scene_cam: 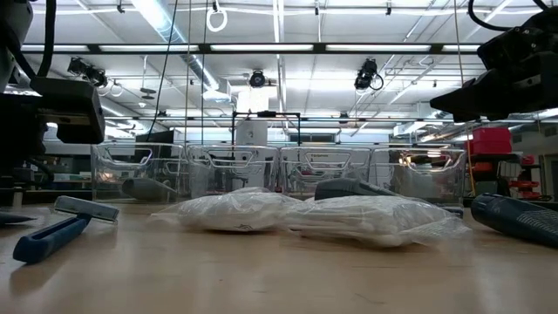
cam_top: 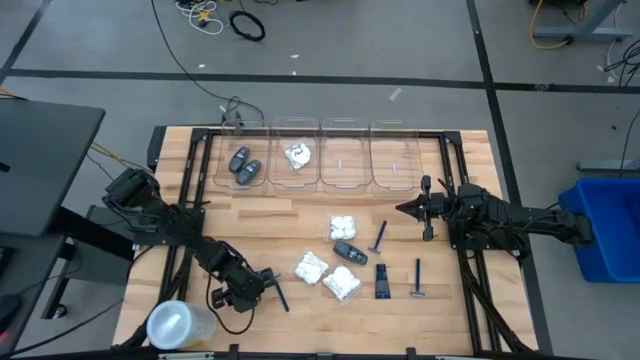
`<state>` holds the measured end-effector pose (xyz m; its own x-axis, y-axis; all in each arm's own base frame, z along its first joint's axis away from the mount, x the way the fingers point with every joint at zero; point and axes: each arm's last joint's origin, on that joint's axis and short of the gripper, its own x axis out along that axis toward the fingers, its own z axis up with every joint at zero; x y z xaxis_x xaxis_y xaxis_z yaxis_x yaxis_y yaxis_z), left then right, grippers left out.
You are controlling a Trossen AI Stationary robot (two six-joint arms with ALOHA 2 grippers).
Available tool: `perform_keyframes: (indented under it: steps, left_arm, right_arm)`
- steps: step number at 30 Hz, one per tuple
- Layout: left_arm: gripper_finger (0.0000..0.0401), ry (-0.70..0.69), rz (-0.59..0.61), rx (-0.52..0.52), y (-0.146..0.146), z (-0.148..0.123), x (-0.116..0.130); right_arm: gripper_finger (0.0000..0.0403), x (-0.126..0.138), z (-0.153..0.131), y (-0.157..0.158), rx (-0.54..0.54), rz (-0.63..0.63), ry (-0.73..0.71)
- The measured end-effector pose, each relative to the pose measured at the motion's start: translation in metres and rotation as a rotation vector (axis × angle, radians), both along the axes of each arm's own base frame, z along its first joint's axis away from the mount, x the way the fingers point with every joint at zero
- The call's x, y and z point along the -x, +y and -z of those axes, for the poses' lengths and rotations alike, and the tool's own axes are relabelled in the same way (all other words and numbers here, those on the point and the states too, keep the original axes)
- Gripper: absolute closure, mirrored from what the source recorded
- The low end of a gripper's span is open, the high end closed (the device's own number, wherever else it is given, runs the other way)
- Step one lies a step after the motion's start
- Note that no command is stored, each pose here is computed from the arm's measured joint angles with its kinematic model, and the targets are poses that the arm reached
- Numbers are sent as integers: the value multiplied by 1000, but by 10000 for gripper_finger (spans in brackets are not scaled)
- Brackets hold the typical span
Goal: Pick & Place Travel size toiletries
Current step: Put the left blue shave cream into the middle right transparent bin
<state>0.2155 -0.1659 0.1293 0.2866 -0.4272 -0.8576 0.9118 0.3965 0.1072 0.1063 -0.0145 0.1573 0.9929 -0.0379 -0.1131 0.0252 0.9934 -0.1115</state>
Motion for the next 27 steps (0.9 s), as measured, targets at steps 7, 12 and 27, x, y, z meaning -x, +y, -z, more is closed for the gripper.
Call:
perform_keyframes:
  steps: [7,12,27]
  left_arm:
    - [230,2,-2,1,0,0,0]
    - [240,3,-4,2,0,0,0]
    - [244,18,-40,11,0,0,0]
  right_arm:
    - [389,0,0,0,0,0,0]
    - [389,0,0,0,0,0,0]
    - [389,0,0,0,0,0,0]
